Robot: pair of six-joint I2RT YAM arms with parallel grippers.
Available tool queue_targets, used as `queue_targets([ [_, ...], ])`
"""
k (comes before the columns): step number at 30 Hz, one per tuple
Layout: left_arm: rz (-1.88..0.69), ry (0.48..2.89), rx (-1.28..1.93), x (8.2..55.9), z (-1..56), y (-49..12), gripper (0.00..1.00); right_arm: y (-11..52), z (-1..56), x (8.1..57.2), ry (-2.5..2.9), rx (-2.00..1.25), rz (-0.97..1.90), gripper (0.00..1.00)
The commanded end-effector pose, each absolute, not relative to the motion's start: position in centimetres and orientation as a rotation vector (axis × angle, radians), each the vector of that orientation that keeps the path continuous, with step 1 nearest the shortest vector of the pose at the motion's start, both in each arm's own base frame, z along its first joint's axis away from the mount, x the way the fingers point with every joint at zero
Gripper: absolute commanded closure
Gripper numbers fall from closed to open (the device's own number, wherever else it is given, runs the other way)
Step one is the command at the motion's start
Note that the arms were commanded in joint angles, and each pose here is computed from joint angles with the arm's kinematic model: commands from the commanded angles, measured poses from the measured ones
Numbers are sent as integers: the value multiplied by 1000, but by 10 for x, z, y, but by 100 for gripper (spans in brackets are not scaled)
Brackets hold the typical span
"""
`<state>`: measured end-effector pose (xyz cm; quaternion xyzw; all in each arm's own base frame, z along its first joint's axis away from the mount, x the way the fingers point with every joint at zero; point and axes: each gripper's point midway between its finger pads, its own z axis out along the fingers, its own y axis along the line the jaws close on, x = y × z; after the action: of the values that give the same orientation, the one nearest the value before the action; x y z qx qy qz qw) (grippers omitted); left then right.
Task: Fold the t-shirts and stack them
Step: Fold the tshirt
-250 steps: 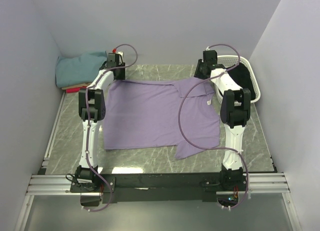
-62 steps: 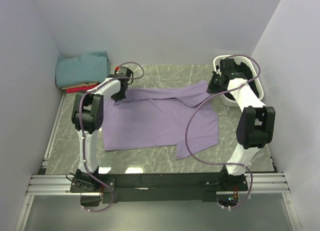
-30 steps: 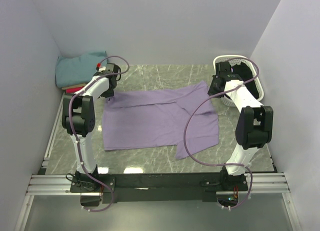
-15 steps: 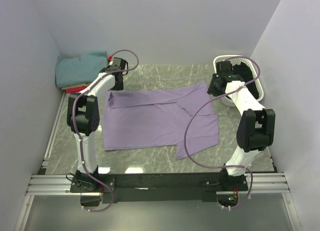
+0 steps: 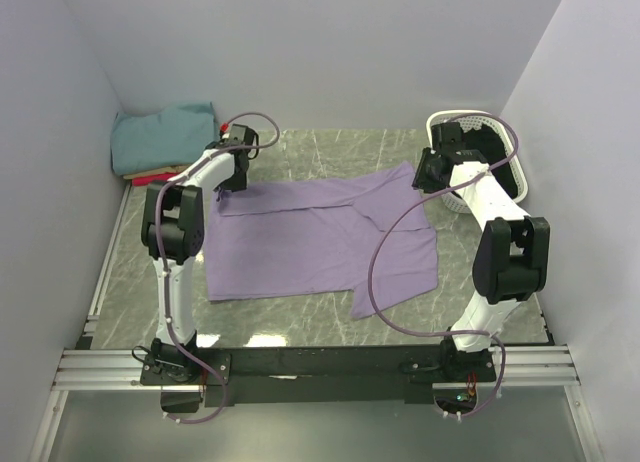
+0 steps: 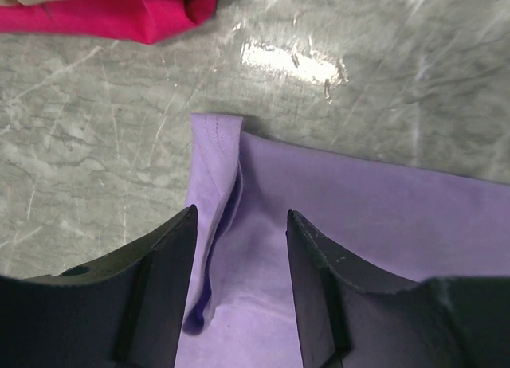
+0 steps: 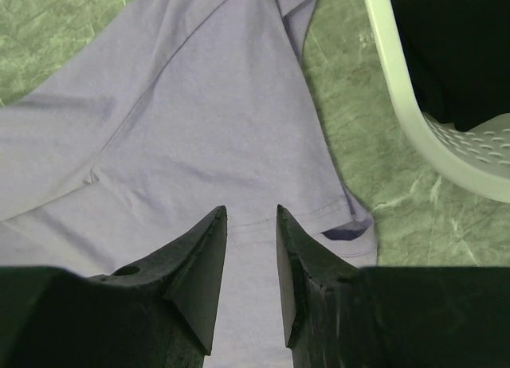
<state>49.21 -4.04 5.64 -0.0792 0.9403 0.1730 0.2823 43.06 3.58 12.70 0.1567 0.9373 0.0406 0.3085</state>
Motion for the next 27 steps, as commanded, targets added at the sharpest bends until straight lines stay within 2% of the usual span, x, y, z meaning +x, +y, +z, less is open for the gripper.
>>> queue_targets([
  [1,537,2483,-210,501,61,-31,46,41,137,441,2445,382,132,61],
  [11,613,2447,-232,506,64,-19,50,45,131,441,2463,372,151,61],
  [13,618,2449,-244,505,63,-16,56,45,131,442,2462,371,154,61],
  [14,622,2450,-248,505,62,-14,60,45,131,442,2464,371,153,61],
  [17,602,2459,-259,506,59,-11,94,46,129,442,2469,368,152,61],
  [18,597,2469,-269,505,57,-10,99,45,129,442,2468,370,152,61],
  [27,377,2418,-428,506,72,5,99,50,119,442,2500,358,174,61],
])
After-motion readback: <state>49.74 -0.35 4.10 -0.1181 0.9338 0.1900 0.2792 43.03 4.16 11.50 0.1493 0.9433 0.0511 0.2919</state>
